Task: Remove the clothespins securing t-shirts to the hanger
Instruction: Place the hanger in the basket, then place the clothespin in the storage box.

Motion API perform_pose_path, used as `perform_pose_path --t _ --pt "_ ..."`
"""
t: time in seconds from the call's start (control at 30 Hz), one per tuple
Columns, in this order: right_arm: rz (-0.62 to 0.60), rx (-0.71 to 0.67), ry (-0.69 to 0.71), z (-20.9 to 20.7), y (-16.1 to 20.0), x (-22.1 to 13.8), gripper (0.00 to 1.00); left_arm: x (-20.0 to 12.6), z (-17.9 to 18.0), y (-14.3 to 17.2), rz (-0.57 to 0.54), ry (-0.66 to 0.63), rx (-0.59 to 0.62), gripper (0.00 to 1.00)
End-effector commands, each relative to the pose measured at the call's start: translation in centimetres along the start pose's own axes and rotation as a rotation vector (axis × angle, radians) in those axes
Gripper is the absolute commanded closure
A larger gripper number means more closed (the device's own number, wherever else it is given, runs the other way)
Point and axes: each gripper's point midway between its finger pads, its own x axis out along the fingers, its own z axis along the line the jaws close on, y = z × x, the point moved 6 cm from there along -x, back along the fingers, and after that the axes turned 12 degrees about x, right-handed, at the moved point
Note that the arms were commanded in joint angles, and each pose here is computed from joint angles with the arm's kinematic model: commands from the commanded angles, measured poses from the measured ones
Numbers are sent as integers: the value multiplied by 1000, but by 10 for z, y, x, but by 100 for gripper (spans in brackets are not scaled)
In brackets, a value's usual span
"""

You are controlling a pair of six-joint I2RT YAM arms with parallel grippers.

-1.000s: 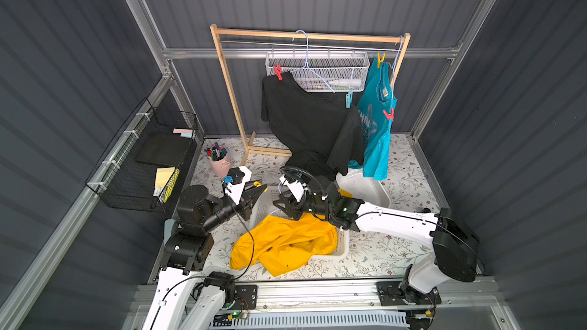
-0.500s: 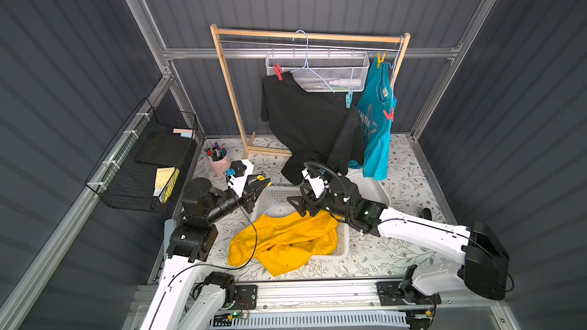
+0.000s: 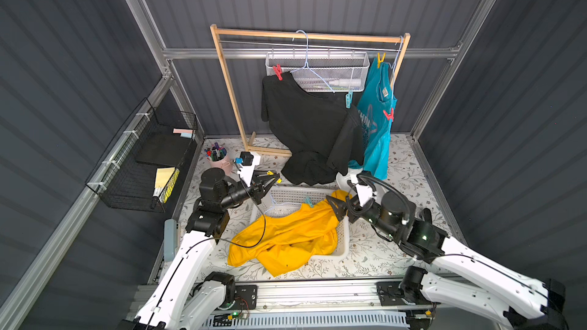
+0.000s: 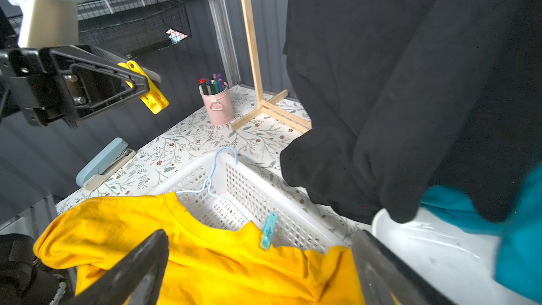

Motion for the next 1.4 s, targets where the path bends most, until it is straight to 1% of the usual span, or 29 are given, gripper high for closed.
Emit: perform_pose_path --t 0.0,0.1,0.23,0.3,0.43,0.57,0.67,0.8,0.87,0.93,1.07,1.17,1.2,1.27,1.3,1.33,1.37 --pt "-20 -55 105 -20 3 -24 1 4 -4 -9 -83 53 -34 99" --pt "-67 -74 149 -30 1 -46 1 14 -4 -9 -109 77 -66 100" --pt "-135 -80 207 -45 2 -73 1 42 -18 -4 -88 114 -65 100" --pt "-193 -46 238 -52 -1 -86 1 60 -28 -1 -70 143 -64 100" --pt "-318 34 213 -56 -12 -116 1 92 -44 4 -90 241 -118 100" --pt "-388 66 258 -66 -18 -142 1 130 -66 14 -38 284 -103 100" --pt "-407 96 313 -75 -17 -153 1 163 -84 22 10 332 -96 100" --pt "-420 127 366 -83 -12 -157 1 208 -105 35 54 398 -100 100" --pt "-423 144 389 -87 -9 -158 1 229 -112 46 86 451 -134 100" --pt "-421 154 398 -89 -7 -159 1 244 -112 57 112 476 -182 100" --pt "-429 179 415 -92 -6 -164 1 268 -115 71 127 467 -188 100" --pt "-445 190 423 -94 -7 -168 1 289 -113 70 119 432 -187 99" --pt "-447 190 425 -94 -6 -168 1 293 -113 72 122 427 -192 94" --pt "-445 192 428 -95 -6 -168 1 303 -113 77 127 419 -198 88" --pt "-445 192 429 -95 -6 -168 1 306 -112 80 132 414 -203 83" --pt "-444 191 429 -95 -6 -168 1 310 -112 83 138 405 -209 72" --pt "-442 189 427 -95 -6 -168 1 312 -111 85 146 389 -220 57"
